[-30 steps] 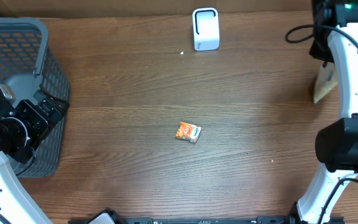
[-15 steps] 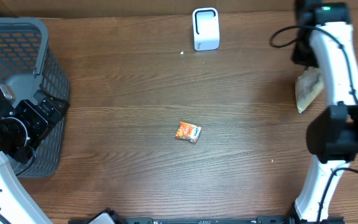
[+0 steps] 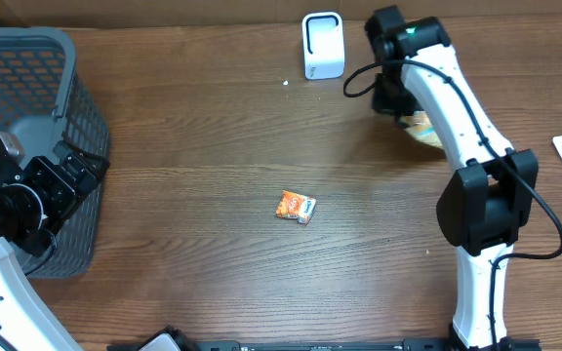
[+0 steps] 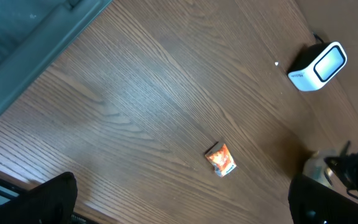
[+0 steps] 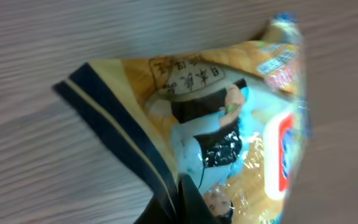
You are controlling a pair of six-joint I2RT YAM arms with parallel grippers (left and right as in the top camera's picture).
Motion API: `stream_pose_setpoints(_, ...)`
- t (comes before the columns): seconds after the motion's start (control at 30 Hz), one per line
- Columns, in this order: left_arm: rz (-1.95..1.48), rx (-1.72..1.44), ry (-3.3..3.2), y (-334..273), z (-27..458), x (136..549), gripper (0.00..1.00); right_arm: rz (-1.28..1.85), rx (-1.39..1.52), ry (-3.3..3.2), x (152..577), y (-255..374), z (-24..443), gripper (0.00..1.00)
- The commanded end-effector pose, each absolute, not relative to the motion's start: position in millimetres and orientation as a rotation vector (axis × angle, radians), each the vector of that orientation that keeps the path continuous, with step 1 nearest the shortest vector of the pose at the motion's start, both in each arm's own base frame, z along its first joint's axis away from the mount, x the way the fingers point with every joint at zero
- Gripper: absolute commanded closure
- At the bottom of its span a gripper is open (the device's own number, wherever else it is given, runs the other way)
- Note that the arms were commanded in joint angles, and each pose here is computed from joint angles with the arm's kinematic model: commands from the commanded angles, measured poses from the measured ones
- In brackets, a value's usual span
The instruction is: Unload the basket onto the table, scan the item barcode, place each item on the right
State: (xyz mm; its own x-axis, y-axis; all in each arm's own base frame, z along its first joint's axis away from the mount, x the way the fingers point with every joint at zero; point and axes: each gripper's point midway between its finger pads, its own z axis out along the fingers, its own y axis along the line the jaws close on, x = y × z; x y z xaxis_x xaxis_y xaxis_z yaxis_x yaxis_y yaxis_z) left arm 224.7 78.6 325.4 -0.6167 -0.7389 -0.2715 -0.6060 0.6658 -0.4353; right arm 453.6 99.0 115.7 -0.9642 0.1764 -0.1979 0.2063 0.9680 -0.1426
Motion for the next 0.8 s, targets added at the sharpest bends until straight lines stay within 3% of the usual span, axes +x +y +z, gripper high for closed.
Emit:
stream_pose_setpoints(0.0,-0.421,-1.013,2.467,76.5,325.0,225.3,0.0,0.23,0.243,2.987,452.0,166.7,114.7,0.96)
stream_pose_setpoints(0.13,-0.421,-1.013,2.467,76.5,325.0,225.3,0.0,0.486,0.151,2.935,458.1,214.1,124.2,0.96)
stream_pose_setpoints(0.3,-0.421,-1.013,2.467,76.5,325.0,225.3,0.0,0.514,0.158,2.917,456.8,236.0,124.0,0.96)
stream_pose_setpoints(0.4,-0.421,-1.013,2.467,76.5,325.0,225.3,0.0,0.505,0.125,2.947,447.1,246.7,118.4,0.85)
stream_pose_setpoints(0.53,-0.421,-1.013,2.467,76.5,325.0,225.3,0.0,0.479,0.093,3.005,430.6,255.1,110.7,0.84)
stream_pose_setpoints(0.6,-0.421,-1.013,2.467,76.5,325.0,225.3,0.0,0.471,0.078,3.023,424.2,258.8,109.3,0.67)
stream_pose_setpoints(0.67,-0.421,-1.013,2.467,76.5,325.0,225.3,0.0,0.469,0.057,3.031,419.4,264.1,109.0,0.44)
stream_pose_setpoints(0.7,-0.421,-1.013,2.467,76.5,325.0,225.3,0.0,0.47,0.051,3.03,418.8,265.7,109.1,0.27)
stream_pose_setpoints(0.77,-0.421,-1.013,2.467,76.5,325.0,225.3,0.0,0.472,0.046,3.025,419.3,267.1,109.4,0.15)
